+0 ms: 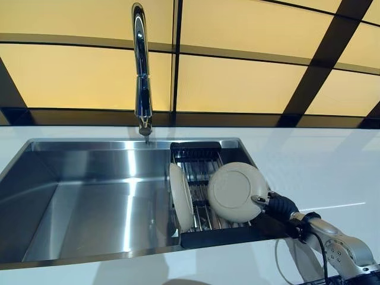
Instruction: Take plates into dishwasher
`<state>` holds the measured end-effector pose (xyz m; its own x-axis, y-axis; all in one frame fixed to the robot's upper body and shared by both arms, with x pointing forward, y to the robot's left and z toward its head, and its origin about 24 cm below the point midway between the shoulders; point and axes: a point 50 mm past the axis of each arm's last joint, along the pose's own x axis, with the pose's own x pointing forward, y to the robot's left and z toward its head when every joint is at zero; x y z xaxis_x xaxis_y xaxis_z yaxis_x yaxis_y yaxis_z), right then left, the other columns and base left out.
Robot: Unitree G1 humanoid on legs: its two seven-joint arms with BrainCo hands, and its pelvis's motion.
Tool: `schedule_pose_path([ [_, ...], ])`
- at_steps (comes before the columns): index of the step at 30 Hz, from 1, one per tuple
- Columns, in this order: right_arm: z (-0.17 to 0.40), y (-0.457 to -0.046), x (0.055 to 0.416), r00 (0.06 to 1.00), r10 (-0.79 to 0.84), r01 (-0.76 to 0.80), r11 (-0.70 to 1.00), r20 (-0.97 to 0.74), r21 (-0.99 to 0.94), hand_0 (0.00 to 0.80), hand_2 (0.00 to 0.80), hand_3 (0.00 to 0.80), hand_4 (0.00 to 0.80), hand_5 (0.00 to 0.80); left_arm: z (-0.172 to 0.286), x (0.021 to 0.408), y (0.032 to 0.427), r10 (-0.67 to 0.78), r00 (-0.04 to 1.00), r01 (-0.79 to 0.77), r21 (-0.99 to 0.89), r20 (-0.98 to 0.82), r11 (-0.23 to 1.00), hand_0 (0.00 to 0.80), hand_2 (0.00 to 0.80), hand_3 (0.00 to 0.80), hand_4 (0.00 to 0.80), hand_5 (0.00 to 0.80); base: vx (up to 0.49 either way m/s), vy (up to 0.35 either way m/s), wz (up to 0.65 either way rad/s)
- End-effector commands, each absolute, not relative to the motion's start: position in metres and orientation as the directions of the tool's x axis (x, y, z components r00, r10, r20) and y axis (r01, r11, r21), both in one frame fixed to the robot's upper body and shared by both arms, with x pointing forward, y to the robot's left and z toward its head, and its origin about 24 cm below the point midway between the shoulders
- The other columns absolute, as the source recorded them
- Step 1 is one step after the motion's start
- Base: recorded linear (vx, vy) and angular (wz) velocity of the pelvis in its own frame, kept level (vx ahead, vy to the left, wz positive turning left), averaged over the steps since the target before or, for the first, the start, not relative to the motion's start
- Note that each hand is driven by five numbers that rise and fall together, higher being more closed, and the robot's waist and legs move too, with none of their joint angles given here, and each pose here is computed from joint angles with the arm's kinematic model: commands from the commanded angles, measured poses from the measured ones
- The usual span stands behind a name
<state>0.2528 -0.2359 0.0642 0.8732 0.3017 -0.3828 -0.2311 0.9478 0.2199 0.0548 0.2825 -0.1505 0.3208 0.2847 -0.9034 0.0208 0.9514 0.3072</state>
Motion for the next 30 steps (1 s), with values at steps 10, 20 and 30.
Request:
schedule_pose_path([
  [10,0.133,-0.233,0.277,0.970,0.243,-0.237,0.955,-0.010,0.176,0.800,0.800,0.800,0.800,0.800,-0.138,0.109,0.282,0.270,0.481,0.009,0.313,-0.834,0.950,0.000,0.000,0.000,0.000,0.000,0.000,0.000,0.00],
  [20,0.178,-0.240,0.284,0.967,0.148,-0.191,0.960,0.207,0.206,0.800,0.800,0.800,0.800,0.800,-0.138,0.111,0.282,0.261,0.481,0.027,0.312,-0.837,0.950,0.000,0.000,0.000,0.000,0.000,0.000,0.004,0.00],
  [30,0.225,-0.248,0.286,0.899,0.091,-0.190,0.962,0.428,0.195,0.800,0.800,0.800,0.800,0.800,-0.136,0.112,0.285,0.258,0.483,0.069,0.330,-0.837,0.942,0.000,0.000,0.000,0.000,0.000,0.002,0.007,-0.01],
])
